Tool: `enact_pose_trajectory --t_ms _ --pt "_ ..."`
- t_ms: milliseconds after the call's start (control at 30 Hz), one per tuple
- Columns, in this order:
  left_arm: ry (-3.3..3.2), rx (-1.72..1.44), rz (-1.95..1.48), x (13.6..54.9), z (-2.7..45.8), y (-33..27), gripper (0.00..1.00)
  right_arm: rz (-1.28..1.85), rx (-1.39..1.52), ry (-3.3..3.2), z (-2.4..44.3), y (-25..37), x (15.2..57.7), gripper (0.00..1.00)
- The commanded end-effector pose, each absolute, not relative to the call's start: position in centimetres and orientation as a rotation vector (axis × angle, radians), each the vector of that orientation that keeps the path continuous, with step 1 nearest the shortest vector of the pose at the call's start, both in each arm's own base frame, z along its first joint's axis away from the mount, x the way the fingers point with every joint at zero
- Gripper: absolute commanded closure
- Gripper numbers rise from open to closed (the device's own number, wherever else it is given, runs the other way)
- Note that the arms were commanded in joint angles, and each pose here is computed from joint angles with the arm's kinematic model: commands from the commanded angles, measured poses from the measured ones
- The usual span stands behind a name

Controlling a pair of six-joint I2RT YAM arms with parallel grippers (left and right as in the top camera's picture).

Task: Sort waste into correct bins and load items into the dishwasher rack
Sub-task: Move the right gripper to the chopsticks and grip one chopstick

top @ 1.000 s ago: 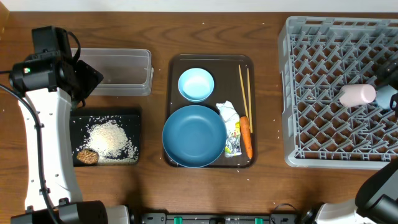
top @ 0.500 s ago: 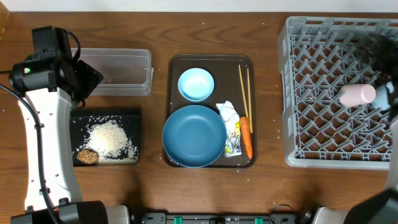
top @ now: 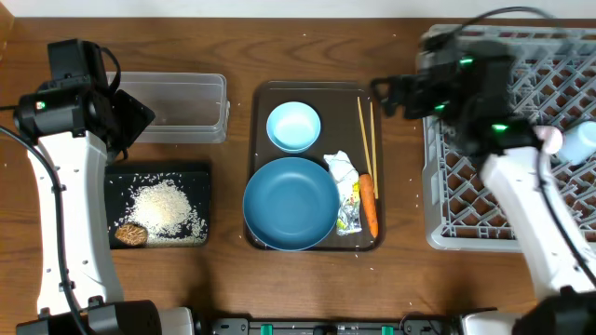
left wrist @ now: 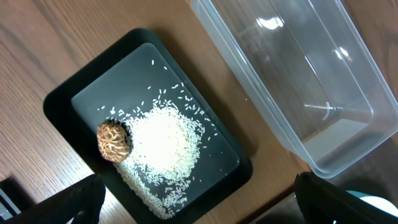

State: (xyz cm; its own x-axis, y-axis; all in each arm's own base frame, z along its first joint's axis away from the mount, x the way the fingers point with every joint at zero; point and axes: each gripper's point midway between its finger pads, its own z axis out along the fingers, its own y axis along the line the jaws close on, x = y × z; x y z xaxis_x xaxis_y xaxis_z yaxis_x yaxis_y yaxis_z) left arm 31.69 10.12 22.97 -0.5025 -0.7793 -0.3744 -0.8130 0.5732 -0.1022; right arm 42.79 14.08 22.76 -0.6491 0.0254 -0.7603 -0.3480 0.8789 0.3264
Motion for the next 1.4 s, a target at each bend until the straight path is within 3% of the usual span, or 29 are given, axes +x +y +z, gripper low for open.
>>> enact_pose_trajectory --t_ms 0,167,433,733,967,1367 --pt "2.392 -1.305 0.12 31.5 23.8 10.3 0.02 0.317 -0.173 2.336 18.5 13.9 43.1 0.03" --pt "2.392 -1.305 0.12 31.5 23.8 10.3 0.02 0.285 -0.188 2.462 14.6 16.4 41.5 0.11" --pt "2.392 -1.305 0.12 31.5 23.8 10.3 0.02 0.322 -0.236 2.515 12.5 19.5 40.3 0.12" --pt "2.392 -1.305 0.12 31.5 23.8 10.3 0.02 0.202 -0.029 2.518 11.4 17.5 41.5 0.38" --pt "2.392 -1.305 0.12 31.5 23.8 10.3 0.02 0.193 -0.02 2.522 8.2 18.2 43.2 0.38" --pt "2.392 -1.305 0.12 31.5 23.8 10.3 0.02 0.138 -0.017 2.563 3.6 18.2 44.1 0.51"
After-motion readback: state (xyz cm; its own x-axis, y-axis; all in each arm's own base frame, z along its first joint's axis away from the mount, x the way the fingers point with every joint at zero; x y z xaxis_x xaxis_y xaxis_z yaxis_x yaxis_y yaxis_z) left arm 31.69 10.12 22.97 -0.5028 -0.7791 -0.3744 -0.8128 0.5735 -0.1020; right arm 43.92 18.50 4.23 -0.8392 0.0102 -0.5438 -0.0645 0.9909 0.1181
